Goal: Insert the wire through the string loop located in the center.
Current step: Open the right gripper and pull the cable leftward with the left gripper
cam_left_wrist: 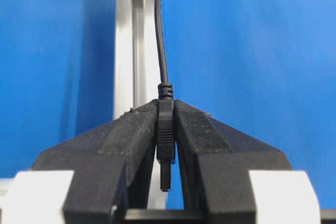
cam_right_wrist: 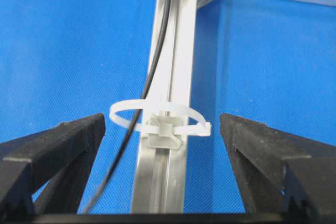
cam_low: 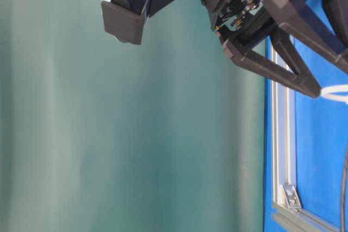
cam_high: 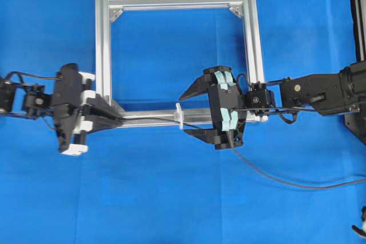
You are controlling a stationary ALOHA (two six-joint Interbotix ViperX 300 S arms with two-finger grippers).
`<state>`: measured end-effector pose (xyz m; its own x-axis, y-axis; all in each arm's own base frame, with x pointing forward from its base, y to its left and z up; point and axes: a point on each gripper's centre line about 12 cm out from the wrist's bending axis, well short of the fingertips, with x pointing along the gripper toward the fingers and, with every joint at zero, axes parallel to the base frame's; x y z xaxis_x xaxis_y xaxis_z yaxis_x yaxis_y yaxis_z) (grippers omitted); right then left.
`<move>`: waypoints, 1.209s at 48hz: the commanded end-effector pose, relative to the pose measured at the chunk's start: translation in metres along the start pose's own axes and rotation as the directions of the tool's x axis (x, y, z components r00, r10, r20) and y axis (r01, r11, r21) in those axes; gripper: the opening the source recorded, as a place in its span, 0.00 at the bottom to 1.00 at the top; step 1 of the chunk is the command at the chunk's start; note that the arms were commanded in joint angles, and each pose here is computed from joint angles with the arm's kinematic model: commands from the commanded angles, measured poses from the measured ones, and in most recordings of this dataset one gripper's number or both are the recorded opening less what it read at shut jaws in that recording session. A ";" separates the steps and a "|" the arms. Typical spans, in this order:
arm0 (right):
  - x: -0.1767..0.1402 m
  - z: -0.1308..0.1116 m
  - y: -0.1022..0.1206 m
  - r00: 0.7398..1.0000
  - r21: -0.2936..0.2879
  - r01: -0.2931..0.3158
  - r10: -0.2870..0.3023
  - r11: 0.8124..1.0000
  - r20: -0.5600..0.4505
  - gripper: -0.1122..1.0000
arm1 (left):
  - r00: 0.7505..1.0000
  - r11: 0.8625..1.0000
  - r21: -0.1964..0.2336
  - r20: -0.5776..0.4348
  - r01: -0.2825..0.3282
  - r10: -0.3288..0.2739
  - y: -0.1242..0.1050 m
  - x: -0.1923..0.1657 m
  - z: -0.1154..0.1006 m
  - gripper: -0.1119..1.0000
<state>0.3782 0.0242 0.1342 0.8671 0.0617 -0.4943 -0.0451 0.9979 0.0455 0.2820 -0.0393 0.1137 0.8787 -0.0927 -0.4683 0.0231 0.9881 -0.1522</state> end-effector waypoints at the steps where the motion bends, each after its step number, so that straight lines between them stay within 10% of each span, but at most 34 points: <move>1: -0.001 0.011 0.000 0.999 0.001 -0.001 0.001 1.000 0.034 0.98 | 0.999 1.000 0.005 0.028 0.017 -0.017 -0.003 -0.014 0.000 0.17; 47: -0.002 0.015 0.001 0.999 -0.003 -0.002 0.002 1.000 0.044 0.98 | 1.000 1.000 -0.004 -0.003 -0.009 0.009 0.010 -0.054 -0.024 0.19; 58: -0.002 0.014 0.001 0.999 -0.003 -0.001 0.001 1.000 0.034 0.98 | 1.000 1.000 0.003 -0.012 -0.018 0.018 0.012 -0.053 -0.024 0.74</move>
<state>0.3779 0.0236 0.1336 0.8642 0.0601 -0.4996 -0.0440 0.9981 0.0439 0.2205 -0.0264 0.1125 0.8674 -0.0798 -0.4912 0.0092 0.9895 -0.1445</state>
